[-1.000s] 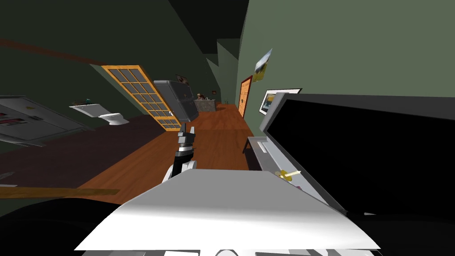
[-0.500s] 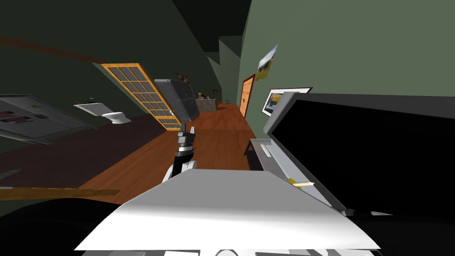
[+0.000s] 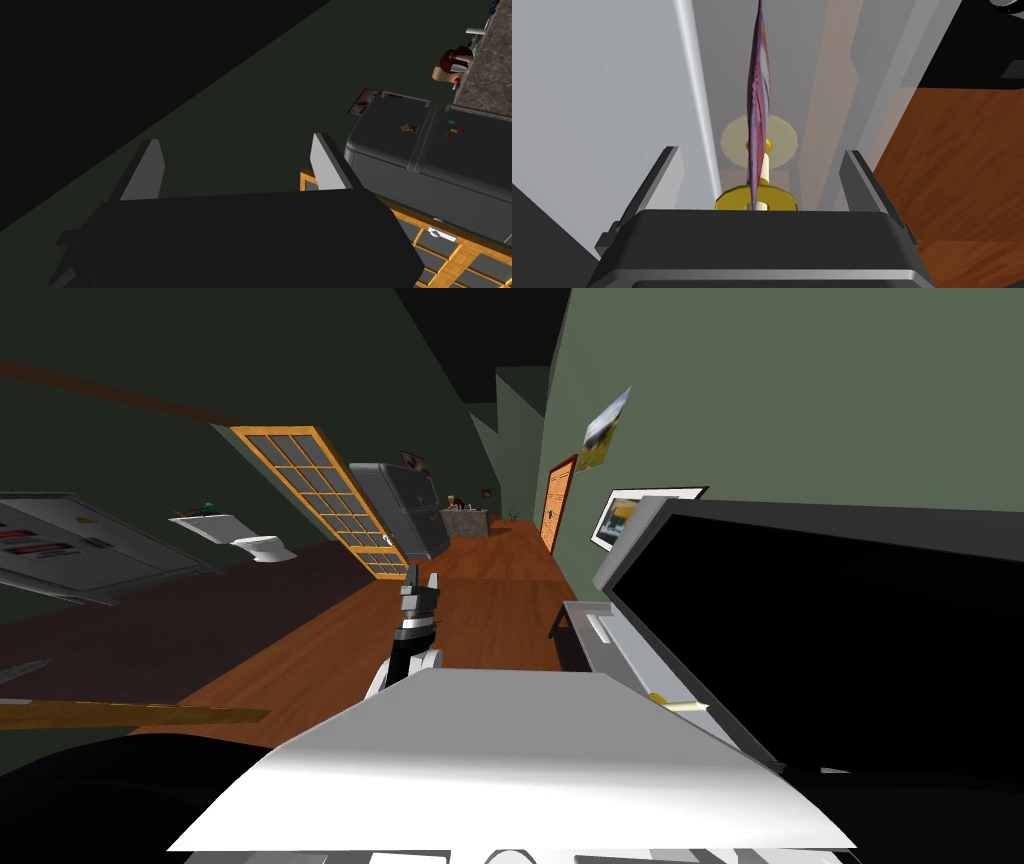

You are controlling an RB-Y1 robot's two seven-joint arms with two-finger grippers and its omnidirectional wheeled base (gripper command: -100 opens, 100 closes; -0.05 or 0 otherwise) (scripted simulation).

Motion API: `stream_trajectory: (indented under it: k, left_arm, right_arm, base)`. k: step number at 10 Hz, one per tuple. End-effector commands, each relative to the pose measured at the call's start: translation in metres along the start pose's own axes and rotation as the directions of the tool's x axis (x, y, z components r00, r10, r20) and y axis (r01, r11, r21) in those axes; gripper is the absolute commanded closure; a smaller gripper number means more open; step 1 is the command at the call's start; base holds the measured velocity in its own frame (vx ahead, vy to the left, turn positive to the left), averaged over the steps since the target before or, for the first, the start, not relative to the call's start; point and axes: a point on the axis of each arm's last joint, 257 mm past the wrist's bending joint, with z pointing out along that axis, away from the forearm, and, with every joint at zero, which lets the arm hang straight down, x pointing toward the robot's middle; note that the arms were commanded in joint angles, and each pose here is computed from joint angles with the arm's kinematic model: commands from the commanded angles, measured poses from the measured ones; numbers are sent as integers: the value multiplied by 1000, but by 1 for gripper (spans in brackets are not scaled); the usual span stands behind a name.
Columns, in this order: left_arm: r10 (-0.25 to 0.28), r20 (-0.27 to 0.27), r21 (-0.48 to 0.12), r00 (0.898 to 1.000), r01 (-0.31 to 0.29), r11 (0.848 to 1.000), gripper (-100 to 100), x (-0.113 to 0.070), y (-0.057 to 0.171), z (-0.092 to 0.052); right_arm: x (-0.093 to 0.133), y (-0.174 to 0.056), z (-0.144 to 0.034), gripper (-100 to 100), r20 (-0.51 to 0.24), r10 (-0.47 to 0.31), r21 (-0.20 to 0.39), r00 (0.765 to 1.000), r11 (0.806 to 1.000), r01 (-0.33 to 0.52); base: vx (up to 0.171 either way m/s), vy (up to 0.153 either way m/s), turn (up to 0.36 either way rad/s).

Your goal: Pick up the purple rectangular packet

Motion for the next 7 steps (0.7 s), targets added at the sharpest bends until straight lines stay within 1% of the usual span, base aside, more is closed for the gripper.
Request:
stream_trajectory:
  k: [1, 5, 6, 7]
  left_arm:
    - [0, 0, 0, 1000, 0, 1000, 0, 0, 0, 0]
    - [0, 0, 0, 1000, 0, 1000, 0, 0, 0, 0]
    - [0, 0, 0, 1000, 0, 1000, 0, 0, 0, 0]
    - [0, 0, 0, 1000, 0, 1000, 0, 0, 0, 0]
  right_arm:
    - [0, 0, 0, 100, 0, 0, 0, 1000, 1000, 0]
    - [0, 0, 0, 100, 0, 0, 0, 1000, 1000, 0]
    - [0, 0, 0, 0, 0, 0, 0, 1000, 1000, 0]
    - [-4, -4, -9, 100, -1, -5, 0, 1000, 1000, 5]
  base:
    - [0, 0, 0]
    - [0, 0, 0]
    - [0, 0, 0]
    - [-1, 25, -48]
